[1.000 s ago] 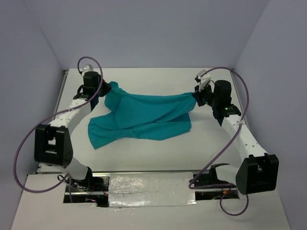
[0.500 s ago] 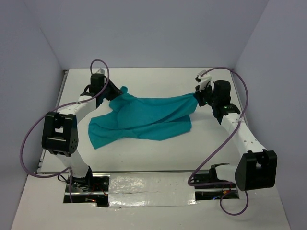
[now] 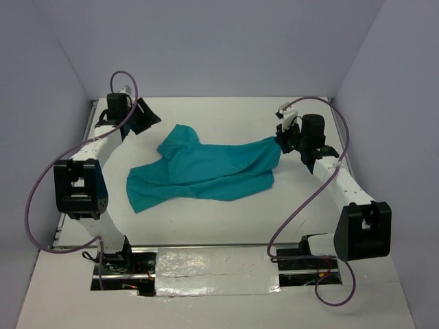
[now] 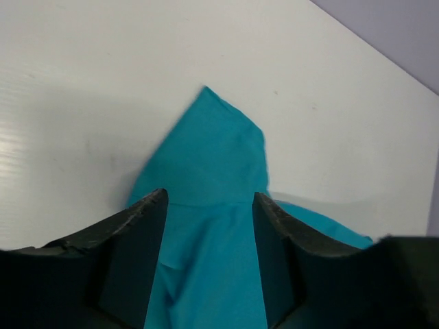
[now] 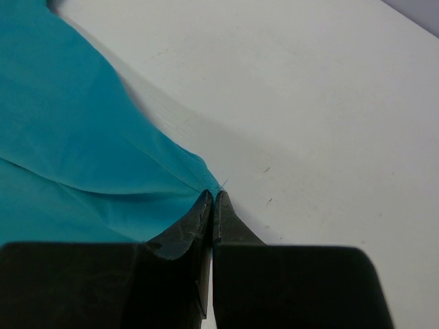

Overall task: Fold and stack the t-shirts
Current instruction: Flatten out the tshirt

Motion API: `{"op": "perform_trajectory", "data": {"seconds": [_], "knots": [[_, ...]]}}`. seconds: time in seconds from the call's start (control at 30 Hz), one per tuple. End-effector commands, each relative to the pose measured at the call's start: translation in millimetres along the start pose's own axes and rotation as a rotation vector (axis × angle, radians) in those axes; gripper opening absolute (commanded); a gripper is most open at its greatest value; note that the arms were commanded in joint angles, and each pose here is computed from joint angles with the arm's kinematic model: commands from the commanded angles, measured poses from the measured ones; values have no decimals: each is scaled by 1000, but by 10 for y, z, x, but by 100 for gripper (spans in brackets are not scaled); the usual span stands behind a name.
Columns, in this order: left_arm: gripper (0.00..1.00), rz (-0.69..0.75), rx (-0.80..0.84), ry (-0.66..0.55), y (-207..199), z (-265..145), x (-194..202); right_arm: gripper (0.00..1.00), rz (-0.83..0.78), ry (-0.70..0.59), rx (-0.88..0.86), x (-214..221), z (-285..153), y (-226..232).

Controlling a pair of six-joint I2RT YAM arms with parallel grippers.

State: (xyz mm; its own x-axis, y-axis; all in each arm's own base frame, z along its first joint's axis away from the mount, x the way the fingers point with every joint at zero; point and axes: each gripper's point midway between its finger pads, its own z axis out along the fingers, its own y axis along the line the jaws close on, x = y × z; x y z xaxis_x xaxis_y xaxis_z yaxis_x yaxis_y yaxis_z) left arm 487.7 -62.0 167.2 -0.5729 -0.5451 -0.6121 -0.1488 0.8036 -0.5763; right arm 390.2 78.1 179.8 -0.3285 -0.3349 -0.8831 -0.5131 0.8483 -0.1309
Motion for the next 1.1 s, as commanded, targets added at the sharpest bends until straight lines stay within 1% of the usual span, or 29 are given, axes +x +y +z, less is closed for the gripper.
{"op": "perform_trajectory", "data": {"seconds": [0.0, 0.03, 0.07, 0.13, 0.17, 0.27, 0.47, 0.57, 0.8, 0.9, 1.07], "knots": [[64, 28, -7, 106, 320, 124, 51, 0, -41, -68, 5, -291, -3, -94], [63, 45, 4, 114, 320, 160, -4, 0, -40, -64, -1, -288, 11, -90], [63, 36, 8, 164, 402, 257, 103, 0, -39, -63, -6, -288, 17, -84], [63, 51, 7, 198, 416, 311, 98, 0, -41, -59, -9, -276, 31, -84], [63, 46, -2, 230, 488, 388, 181, 0, -39, -60, -11, -279, 34, -82], [62, 46, -32, 277, 599, 476, 270, 0, -36, -57, -15, -272, 48, -79], [63, 21, 28, 371, 615, 571, 517, 0, -32, -47, -18, -230, 63, -70], [62, 12, 58, 406, 596, 586, 579, 0, -31, -46, -18, -228, 71, -79], [60, 0, 34, 459, 691, 635, 734, 0, -24, -48, -25, -243, 98, -74], [59, 18, 16, 481, 692, 677, 791, 0, -25, -48, -30, -239, 107, -68], [58, 38, -21, 488, 716, 719, 811, 0, -25, -55, -34, -265, 109, -65]]}}
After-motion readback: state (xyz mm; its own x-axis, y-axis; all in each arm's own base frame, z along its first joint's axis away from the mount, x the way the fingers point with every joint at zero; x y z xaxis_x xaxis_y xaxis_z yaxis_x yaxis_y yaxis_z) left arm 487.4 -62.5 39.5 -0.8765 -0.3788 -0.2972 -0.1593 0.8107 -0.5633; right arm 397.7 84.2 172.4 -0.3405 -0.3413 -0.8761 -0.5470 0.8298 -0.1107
